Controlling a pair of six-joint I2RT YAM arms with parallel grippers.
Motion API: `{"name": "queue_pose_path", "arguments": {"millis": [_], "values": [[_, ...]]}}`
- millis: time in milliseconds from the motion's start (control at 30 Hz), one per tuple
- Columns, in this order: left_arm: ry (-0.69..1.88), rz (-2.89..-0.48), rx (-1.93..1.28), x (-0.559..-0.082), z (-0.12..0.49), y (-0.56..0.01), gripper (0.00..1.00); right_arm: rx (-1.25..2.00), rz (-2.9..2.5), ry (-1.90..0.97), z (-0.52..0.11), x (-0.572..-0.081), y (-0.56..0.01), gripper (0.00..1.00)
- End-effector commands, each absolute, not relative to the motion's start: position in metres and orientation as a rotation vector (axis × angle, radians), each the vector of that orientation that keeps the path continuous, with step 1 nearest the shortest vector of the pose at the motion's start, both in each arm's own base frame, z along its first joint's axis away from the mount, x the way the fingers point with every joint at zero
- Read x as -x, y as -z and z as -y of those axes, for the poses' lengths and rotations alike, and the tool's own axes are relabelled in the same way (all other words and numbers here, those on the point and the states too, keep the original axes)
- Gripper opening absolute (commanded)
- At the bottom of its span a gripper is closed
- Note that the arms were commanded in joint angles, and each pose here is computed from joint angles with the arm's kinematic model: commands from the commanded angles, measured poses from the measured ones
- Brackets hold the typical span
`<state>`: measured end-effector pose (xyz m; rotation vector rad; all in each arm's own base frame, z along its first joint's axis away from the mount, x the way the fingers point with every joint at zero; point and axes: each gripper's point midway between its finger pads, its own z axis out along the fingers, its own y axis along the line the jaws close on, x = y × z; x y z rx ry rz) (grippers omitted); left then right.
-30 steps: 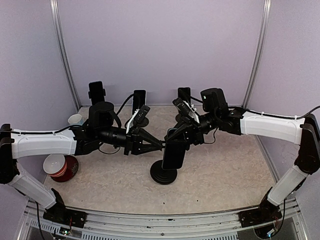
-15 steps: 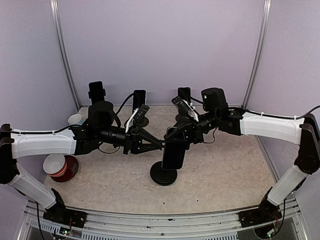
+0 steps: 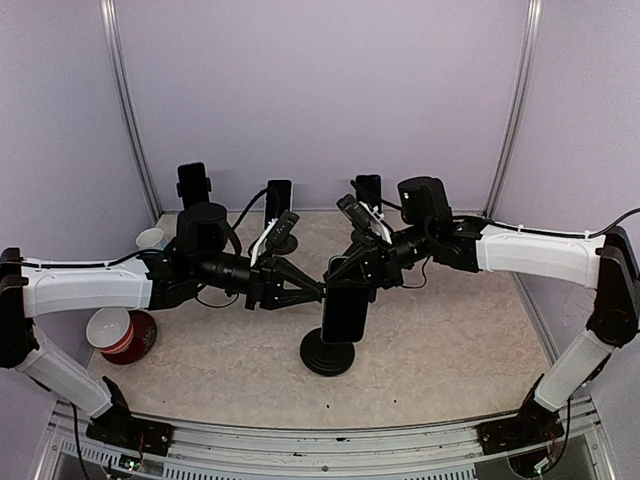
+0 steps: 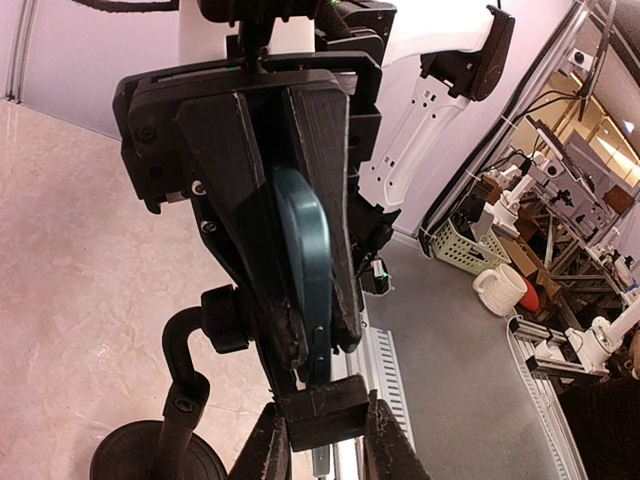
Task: Place the phone on the phone stand
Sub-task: Install the phone on the phone stand.
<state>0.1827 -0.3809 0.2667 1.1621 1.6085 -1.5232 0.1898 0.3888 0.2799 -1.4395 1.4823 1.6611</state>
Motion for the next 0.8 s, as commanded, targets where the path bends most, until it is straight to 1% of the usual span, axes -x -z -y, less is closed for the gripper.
{"name": "queue_pose_path", "arguments": {"millis": [0,467,500,667,767], "values": [[1.5,-1.293,-1.218,-0.174,0.37,-0.331,0.0,1.402,-1.647,-1.708,-0.388,-0.19,-0.26,0.0],[1.485,-1.309,-1.215,-0.175,0.372,-0.328,0.0,1.412,-1.624,-1.699,-0.398,-0.187,-0.271,0.0],[1.483,-1.308,-1.213,-0.175,0.372,-0.329,0.01,1.413,-1.624,-1.698,-0.399,-0.187,-0.271,0.0],[1.482,-1.313,-1.214,-0.176,0.372,-0.327,0.12,1.418,-1.615,-1.698,-0.4,-0.186,-0.273,0.0],[1.479,-1.314,-1.215,-0.176,0.372,-0.328,0.23,1.417,-1.614,-1.697,-0.4,-0.187,-0.273,0.0]]}}
